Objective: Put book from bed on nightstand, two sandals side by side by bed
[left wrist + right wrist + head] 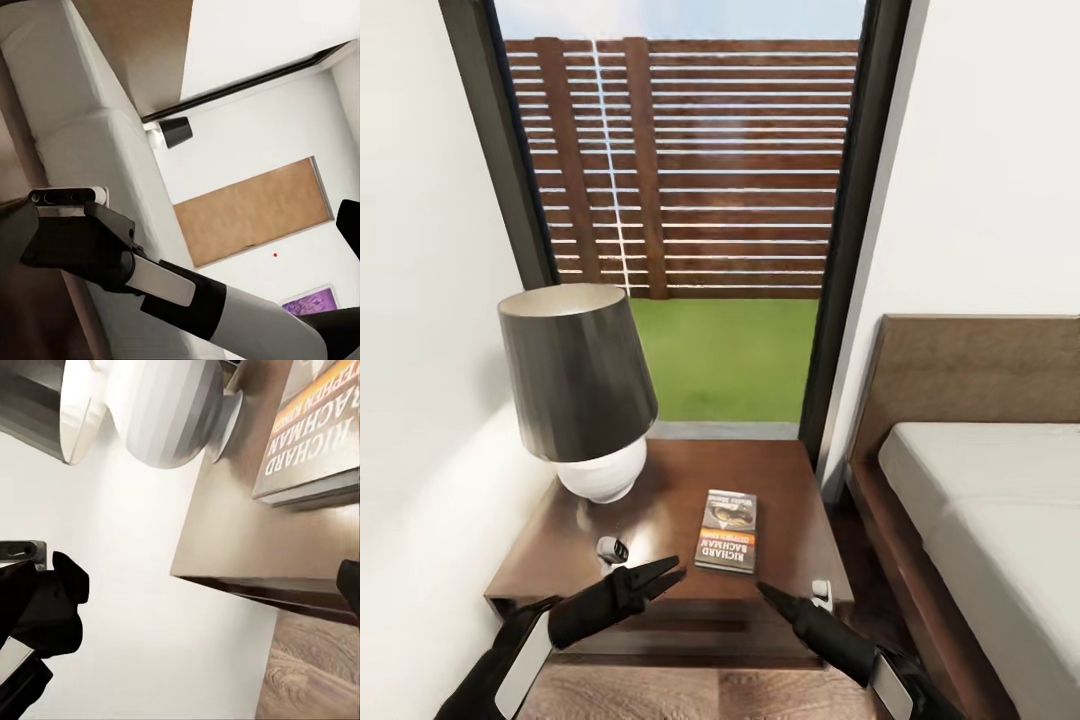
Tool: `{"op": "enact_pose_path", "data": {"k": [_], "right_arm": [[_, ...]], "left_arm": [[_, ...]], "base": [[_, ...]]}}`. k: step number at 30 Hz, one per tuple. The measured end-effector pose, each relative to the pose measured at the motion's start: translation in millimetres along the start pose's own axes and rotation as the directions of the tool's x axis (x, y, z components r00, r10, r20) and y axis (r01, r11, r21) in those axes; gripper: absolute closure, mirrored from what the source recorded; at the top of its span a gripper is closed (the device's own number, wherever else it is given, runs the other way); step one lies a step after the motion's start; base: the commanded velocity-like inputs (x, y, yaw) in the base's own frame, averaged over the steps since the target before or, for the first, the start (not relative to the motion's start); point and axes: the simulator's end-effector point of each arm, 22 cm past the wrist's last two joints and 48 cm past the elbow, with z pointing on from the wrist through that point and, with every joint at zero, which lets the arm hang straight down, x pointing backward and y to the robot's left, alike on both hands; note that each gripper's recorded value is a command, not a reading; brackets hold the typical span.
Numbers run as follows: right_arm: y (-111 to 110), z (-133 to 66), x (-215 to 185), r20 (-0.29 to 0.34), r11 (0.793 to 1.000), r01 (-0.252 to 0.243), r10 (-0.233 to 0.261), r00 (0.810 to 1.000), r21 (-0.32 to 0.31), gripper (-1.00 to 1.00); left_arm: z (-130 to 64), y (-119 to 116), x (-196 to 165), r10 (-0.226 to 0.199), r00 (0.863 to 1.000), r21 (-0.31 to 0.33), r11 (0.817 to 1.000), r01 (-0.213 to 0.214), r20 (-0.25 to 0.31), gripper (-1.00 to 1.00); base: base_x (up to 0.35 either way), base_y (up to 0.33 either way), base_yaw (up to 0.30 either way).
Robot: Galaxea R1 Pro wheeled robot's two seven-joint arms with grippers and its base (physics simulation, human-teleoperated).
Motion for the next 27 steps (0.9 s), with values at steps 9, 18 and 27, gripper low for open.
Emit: {"op": "enact_pose_path", "data": {"k": [9,18,27], "right_arm": [[6,0.4,-3,0.003,1.0,0.011,-0.011,1.0,-0.006,-1.0],[23,3.3,-14,0.003,1.0,0.01,-0.01,1.0,-0.006,-1.0],[41,6.0,-25,0.002,1.0,0.01,-0.01,1.0,-0.007,-1.0]], "left_arm": [[0.9,-6,-1,0.012,1.0,0.004,1.0,-0.012,-0.002,-1.0],[6.0,-23,-12,0.011,1.0,0.004,1.0,-0.011,-0.002,-1.0],[10.9,-40,-22,0.011,1.0,0.004,1.0,-0.011,-0.002,-1.0]], "base": [[-0.036,0.0,0.0],[0.0,0.0,0.0],[0.0,0.0,0.0]]}}
